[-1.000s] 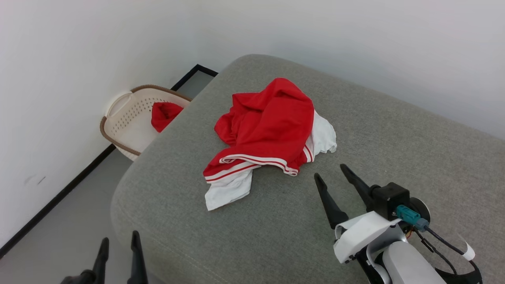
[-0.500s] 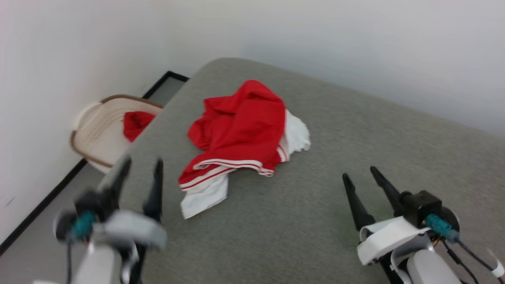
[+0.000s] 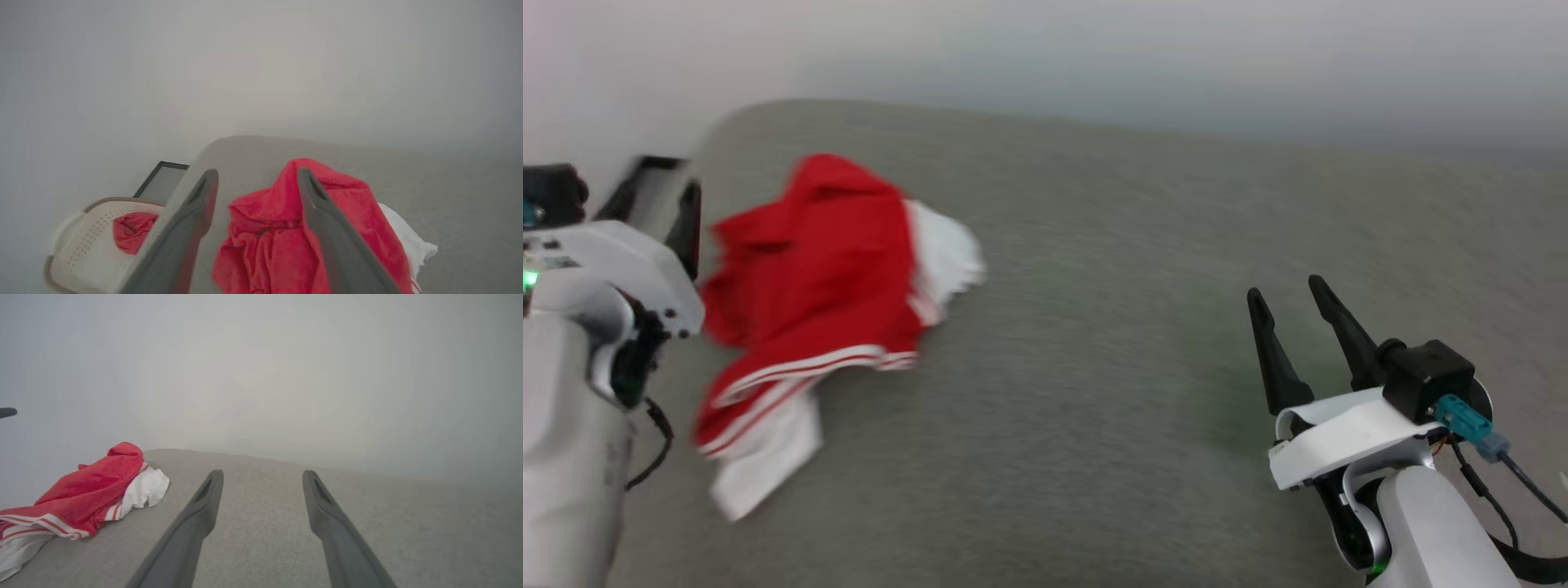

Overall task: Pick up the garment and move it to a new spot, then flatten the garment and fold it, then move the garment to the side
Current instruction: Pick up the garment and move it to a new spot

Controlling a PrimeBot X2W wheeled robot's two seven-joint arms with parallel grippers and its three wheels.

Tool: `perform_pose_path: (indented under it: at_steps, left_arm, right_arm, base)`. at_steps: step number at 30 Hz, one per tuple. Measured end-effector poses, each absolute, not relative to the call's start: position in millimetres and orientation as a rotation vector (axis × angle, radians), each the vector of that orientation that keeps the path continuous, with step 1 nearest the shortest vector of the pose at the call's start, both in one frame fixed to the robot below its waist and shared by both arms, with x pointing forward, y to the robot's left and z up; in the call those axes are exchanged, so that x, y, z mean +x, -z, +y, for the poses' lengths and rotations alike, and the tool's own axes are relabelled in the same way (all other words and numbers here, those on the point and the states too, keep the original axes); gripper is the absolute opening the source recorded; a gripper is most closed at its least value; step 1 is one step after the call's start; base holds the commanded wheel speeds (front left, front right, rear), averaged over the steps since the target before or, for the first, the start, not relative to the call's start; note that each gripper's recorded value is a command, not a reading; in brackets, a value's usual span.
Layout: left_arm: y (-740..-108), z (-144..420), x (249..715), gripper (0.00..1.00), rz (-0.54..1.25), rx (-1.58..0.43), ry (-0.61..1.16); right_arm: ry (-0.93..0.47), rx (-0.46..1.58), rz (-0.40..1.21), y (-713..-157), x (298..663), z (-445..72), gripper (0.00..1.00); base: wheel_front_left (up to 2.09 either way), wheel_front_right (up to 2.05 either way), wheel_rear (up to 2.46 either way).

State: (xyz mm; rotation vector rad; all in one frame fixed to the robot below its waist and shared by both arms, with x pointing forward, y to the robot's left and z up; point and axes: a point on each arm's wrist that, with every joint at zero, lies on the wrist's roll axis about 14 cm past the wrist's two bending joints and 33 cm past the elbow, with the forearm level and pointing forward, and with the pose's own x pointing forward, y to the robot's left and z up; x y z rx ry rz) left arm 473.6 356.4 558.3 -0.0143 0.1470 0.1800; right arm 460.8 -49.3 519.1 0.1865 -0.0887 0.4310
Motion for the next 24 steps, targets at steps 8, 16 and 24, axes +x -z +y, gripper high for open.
perform_pose_path:
  at_steps: [8, 16, 24]
  left_arm:
    - [-450.6, 308.9, 506.0, 1.00, 0.724, -0.190, -0.079]
    - [-382.4, 285.6, 509.2, 1.00, 1.004, -0.184, -0.030]
    - [-339.8, 276.4, 522.6, 0.52, 1.127, -0.242, -0.034]
  right_arm:
    - [-0.251, 0.191, -0.028, -491.4, 454.6, -115.5, 1.00]
    - [-0.170, 0.169, -0.003, -477.2, 459.1, -147.6, 1.00]
    - [-0.121, 0.138, 0.066, -446.1, 464.9, -168.8, 1.00]
  base:
    - [0.00, 0.00, 0.00]
    - [0.00, 0.00, 0.00]
    - [0.00, 0.00, 0.00]
